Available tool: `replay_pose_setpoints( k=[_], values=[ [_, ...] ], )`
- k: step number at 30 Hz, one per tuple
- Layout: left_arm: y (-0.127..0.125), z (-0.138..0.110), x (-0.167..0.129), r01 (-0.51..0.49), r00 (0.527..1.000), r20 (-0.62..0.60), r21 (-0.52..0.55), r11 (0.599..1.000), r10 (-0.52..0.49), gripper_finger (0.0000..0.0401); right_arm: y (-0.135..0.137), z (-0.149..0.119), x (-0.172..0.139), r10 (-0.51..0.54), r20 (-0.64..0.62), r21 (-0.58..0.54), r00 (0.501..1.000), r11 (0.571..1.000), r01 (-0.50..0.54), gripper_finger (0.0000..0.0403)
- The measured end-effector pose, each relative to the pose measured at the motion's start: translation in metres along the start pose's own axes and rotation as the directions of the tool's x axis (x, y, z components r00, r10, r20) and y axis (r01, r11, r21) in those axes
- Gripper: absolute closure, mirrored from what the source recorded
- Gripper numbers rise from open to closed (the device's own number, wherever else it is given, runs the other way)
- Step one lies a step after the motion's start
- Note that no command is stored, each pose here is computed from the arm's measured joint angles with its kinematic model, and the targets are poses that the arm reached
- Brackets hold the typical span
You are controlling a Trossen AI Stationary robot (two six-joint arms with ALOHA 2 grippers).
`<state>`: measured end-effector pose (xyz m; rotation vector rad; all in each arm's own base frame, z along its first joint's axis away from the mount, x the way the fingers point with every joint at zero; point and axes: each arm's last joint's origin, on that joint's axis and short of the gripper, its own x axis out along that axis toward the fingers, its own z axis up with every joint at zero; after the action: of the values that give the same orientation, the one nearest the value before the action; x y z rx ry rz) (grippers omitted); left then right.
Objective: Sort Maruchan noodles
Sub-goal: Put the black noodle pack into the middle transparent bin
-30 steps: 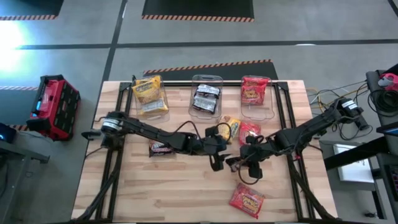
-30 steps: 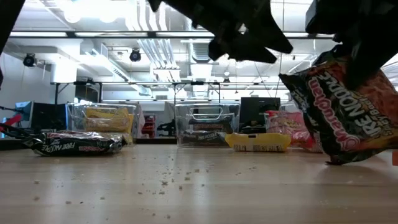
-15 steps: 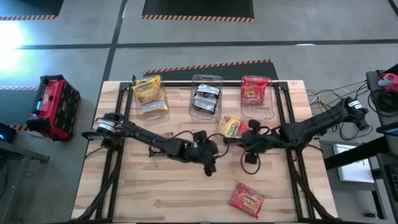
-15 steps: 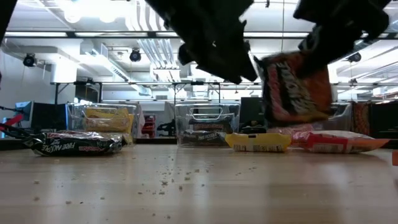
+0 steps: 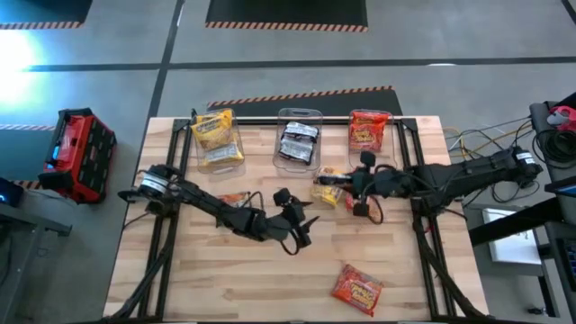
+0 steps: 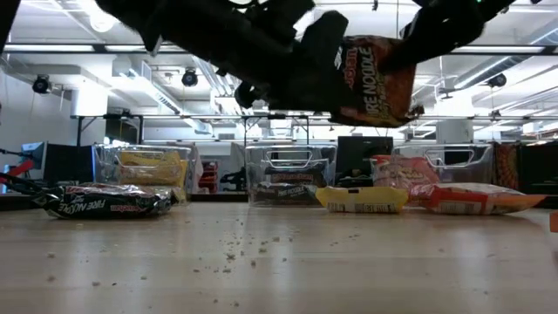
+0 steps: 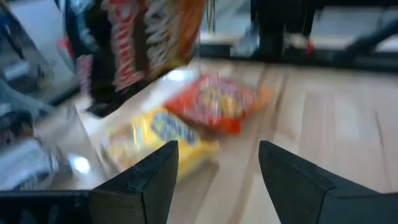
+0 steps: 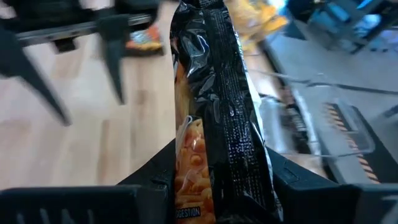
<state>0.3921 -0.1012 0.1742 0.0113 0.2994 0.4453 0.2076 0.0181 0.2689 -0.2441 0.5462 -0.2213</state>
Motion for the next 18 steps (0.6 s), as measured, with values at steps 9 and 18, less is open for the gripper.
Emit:
replay_pose_setpoints(
  k=[9, 18],
  values=[
    [0.029, -0.010, -0.011, 0.042, 0.945, 0.325, -0.192, 0.980, 0.023, 0.0195, -0.024, -0.013, 0.006, 0.014, 0.167, 0.088, 0.986, 0.996, -0.029, 0.0281],
    [0.049, -0.037, -0.024, 0.154, 0.867, 0.494, -0.142, 0.978, -0.064, 0.0195, -0.019, -0.030, 0.008, 0.080, 0.580, 0.120, 0.811, 0.976, -0.183, 0.0283]
  ],
)
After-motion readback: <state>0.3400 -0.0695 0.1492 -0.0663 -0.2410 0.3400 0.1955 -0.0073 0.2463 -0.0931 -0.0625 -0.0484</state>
